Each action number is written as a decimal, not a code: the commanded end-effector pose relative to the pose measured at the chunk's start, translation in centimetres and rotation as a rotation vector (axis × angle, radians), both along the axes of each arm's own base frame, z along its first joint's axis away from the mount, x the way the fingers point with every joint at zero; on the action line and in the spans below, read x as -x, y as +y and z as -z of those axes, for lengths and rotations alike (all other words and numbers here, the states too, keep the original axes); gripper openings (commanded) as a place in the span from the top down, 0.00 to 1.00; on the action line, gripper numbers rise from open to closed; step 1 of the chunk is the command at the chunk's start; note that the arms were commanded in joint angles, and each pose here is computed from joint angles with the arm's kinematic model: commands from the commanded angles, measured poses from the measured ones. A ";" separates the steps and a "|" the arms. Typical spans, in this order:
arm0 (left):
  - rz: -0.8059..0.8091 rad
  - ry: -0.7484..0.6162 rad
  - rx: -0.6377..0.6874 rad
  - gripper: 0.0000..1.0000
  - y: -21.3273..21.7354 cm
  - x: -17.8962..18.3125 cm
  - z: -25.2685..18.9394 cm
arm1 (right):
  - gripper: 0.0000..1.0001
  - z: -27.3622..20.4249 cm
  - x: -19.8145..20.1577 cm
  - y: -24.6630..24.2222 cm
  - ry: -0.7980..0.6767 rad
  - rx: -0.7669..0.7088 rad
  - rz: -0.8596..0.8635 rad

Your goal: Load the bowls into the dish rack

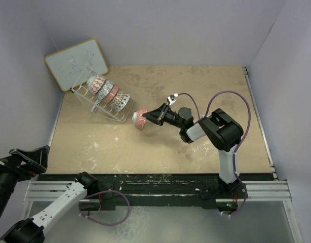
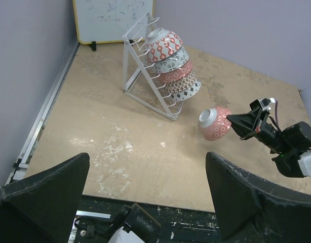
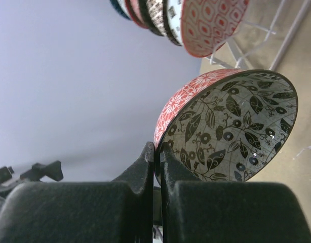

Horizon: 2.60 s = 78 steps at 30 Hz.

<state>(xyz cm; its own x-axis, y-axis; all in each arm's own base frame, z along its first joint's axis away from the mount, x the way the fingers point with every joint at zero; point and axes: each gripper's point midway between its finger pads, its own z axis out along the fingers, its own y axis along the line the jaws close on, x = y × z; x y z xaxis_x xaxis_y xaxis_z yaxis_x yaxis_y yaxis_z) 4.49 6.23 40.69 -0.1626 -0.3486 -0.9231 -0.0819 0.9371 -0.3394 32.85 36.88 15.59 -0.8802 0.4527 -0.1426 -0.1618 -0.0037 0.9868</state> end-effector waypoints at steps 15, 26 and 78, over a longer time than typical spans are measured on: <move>-0.010 0.018 -0.043 0.01 -0.1 -0.9 -0.2 | 1.00 -11.4 -4.8 -3.5 -0.212 -0.493 0.199; -0.006 0.023 -0.042 0.01 -0.3 -1.1 0.1 | 1.00 -11.2 -5.7 -1.5 -0.187 -0.542 0.165; 0.001 0.054 -0.057 0.01 -0.9 -2.0 1.0 | 1.00 1.7 -3.5 -4.1 -0.006 -0.239 0.114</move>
<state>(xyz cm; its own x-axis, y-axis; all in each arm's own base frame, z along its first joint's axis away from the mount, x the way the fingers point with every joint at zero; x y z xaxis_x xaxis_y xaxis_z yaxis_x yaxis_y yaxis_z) 5.76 5.67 39.13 -0.2220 -0.3034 -0.9266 -0.1097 0.9521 -0.2854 38.32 33.80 9.89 -0.7938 0.5880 0.1554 0.0890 -0.1404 0.9861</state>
